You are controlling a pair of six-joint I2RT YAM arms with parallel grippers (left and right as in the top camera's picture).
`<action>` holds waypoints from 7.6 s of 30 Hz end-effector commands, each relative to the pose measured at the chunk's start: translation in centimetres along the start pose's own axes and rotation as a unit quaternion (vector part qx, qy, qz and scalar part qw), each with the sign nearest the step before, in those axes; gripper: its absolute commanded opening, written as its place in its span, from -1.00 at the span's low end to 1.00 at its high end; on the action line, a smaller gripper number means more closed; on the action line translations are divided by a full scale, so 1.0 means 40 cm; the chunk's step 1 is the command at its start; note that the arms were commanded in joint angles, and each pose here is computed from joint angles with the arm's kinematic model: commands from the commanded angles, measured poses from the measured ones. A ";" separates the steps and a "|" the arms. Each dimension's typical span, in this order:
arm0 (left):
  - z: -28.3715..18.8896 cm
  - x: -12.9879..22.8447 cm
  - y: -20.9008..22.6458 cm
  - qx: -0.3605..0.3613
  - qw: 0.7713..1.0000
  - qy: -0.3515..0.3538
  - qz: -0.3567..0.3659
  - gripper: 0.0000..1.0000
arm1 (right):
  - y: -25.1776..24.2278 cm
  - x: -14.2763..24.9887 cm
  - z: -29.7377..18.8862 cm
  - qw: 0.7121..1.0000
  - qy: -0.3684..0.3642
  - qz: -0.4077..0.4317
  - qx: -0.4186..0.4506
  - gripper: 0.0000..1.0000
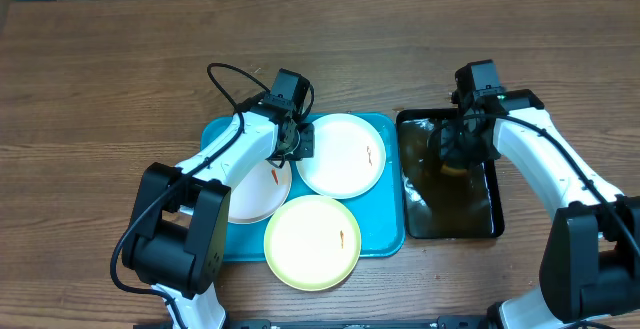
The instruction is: Clean dirty plates on tray and stack at the side
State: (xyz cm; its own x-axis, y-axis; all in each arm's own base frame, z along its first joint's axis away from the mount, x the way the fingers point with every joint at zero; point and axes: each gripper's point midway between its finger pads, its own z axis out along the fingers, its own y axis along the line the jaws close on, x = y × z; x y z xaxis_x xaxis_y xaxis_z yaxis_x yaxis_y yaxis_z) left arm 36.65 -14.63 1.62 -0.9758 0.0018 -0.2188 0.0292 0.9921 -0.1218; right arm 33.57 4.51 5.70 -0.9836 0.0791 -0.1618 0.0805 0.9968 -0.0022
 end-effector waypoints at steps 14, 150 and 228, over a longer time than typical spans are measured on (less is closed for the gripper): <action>0.007 -0.003 0.034 -0.037 0.998 -0.010 -0.046 -0.82 | 0.045 -0.032 -0.044 0.999 -0.033 -0.018 0.033 -0.93; 0.014 0.015 0.005 -0.001 0.999 0.008 -0.046 -0.59 | 0.010 -0.017 0.061 0.994 0.005 0.095 -0.044 0.54; -0.288 -0.145 -0.185 0.122 0.992 -0.021 0.037 -0.92 | -0.316 -0.066 0.029 0.931 -0.004 0.360 -0.067 -0.92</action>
State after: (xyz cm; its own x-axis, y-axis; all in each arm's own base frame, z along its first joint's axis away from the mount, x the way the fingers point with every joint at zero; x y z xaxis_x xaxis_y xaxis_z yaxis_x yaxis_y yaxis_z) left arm 39.18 -19.86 13.77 -0.9693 0.0435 -0.2422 0.1208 0.9415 -0.3145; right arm 36.32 -8.26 6.73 -0.6874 0.7199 -0.0959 0.6721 0.6806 0.2916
